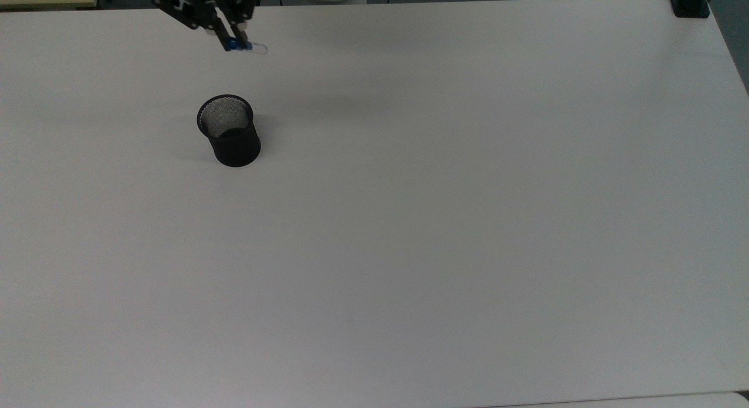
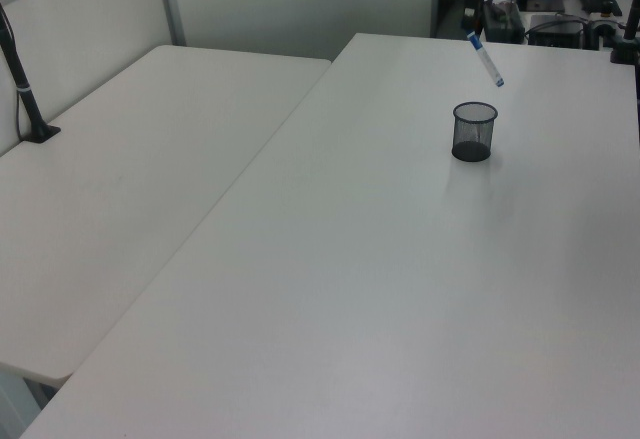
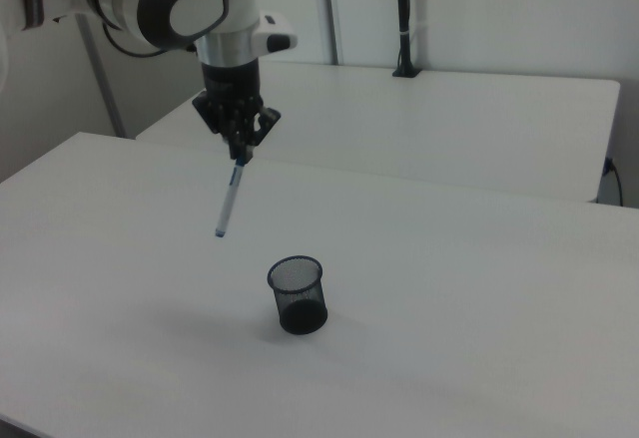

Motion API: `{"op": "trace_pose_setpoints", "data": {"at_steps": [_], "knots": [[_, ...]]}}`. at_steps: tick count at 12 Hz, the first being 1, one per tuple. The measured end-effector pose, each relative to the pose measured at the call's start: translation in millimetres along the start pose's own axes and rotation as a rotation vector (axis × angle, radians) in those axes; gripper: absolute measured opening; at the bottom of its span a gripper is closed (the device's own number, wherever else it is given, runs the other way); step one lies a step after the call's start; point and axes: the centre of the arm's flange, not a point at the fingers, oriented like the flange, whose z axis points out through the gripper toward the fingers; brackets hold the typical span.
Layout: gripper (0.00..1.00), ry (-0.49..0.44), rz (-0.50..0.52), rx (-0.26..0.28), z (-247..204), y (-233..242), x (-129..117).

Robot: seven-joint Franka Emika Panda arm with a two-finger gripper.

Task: Remove the marker
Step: 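Carry the marker away from the cup and lower it onto the table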

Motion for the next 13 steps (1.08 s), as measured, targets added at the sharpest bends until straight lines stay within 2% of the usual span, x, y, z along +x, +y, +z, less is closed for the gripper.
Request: {"op": "trace_pose_setpoints", "data": {"at_steps": [3, 5, 9, 13], "knots": [[0.17, -0.158, 0.022, 0.024, 98, -50, 31], [0.17, -0.224, 0.046, 0.016, 163, -70, 47], [0.17, -0.226, 0.101, -0.045, 255, -103, 67], [0.17, -0.191, 0.117, -0.115, 287, -119, 74]]}}
